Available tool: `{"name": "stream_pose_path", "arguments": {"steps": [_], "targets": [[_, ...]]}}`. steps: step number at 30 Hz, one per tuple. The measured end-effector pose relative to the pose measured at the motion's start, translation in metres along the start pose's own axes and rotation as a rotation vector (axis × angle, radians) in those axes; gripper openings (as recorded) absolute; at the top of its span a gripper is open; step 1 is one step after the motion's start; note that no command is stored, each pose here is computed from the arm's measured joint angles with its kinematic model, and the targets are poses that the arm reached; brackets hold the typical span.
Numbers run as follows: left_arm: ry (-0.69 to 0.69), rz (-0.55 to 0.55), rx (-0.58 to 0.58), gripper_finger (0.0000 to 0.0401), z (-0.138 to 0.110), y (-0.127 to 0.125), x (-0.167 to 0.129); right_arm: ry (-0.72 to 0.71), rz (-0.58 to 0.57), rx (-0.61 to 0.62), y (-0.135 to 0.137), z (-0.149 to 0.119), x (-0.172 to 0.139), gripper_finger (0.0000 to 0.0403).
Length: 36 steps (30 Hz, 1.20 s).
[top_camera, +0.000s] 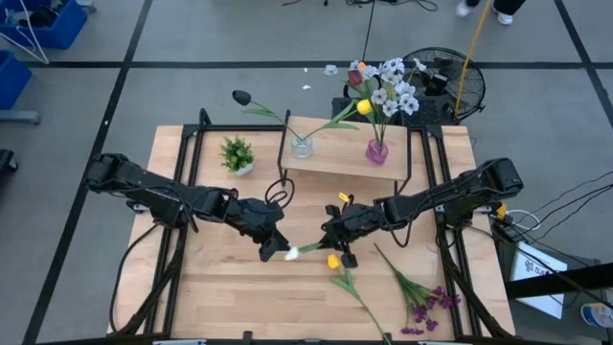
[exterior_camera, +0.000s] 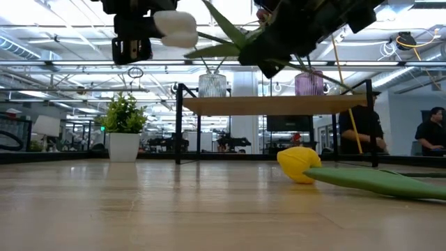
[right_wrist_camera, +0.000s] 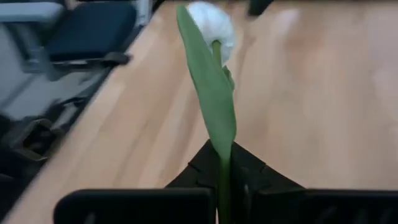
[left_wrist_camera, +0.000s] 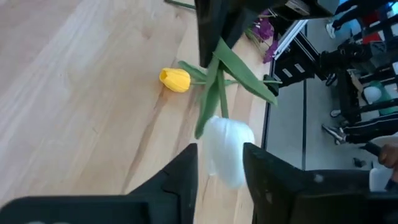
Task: Pick and place flowers into a vace then onto a shelf
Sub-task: Put the white tulip into the transparent vase
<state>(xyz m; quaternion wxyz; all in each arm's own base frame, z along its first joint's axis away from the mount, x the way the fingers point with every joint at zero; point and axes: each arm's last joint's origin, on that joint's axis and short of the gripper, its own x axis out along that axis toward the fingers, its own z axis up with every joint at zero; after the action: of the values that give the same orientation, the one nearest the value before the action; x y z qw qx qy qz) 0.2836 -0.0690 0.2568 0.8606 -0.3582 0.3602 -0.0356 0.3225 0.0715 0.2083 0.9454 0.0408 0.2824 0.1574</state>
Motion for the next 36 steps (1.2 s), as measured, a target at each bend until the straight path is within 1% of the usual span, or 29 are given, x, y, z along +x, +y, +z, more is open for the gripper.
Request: {"name": "stream_pose_path", "arguments": {"steps": [3,6,9,11,15,16,18,20,22,24,26,28,31,34,36], "targets": [[-0.001,0.001,0.001,0.0152,0.0,0.0,0.0,0.039,0.014,0.061,0.005,-0.004,0.001,0.001],[-0.014,0.013,-0.002,0.0167,0.0,0.0,0.0,0.036,0.002,0.104,0.008,-0.004,0.001,0.0009],[-0.042,0.039,-0.029,0.0169,0.0,0.0,0.0,0.0,-0.155,0.158,0.004,-0.003,0.001,0.0008],[-0.059,0.054,-0.053,0.017,-0.001,-0.001,0.0,-0.071,-0.289,0.2,0.0,0.002,-0.003,0.0008],[-0.062,0.063,-0.105,0.017,-0.003,-0.002,0.001,-0.307,-0.555,0.371,-0.012,0.021,-0.022,0.0007],[-0.064,0.064,-0.116,0.017,-0.004,-0.003,0.001,-0.371,-0.601,0.418,-0.014,0.026,-0.028,0.0007],[-0.08,0.073,-0.121,0.017,-0.006,-0.005,0.001,-0.482,-0.653,0.483,-0.017,0.035,-0.039,0.0008],[-0.119,0.087,-0.107,0.017,-0.007,-0.008,0.002,-0.572,-0.635,0.506,-0.016,0.045,-0.05,0.0008],[-0.176,0.104,-0.075,0.017,-0.005,-0.009,0.001,-0.659,-0.557,0.5,-0.013,0.056,-0.057,0.0008],[-0.304,0.098,-0.044,0.017,0.003,-0.014,0.0,-0.741,-0.446,0.472,-0.009,0.066,-0.061,0.0008],[-0.475,0.068,0.004,0.017,0.014,-0.022,-0.004,-0.814,-0.319,0.437,-0.005,0.074,-0.064,0.0008],[-0.645,0.02,0.077,0.017,0.025,-0.033,-0.011,-0.852,-0.248,0.427,-0.003,0.078,-0.067,0.0008],[-0.869,-0.053,0.215,0.017,0.039,-0.049,-0.025,-0.845,-0.228,0.438,-0.002,0.078,-0.066,0.0008],[-0.992,-0.024,0.315,0.017,0.044,-0.054,-0.033,-0.874,-0.182,0.429,-0.001,0.082,-0.07,0.0008],[-1.03,0.007,0.318,0.017,0.046,-0.055,-0.04,-0.878,-0.119,0.407,0.001,0.083,-0.07,0.0008]]}}
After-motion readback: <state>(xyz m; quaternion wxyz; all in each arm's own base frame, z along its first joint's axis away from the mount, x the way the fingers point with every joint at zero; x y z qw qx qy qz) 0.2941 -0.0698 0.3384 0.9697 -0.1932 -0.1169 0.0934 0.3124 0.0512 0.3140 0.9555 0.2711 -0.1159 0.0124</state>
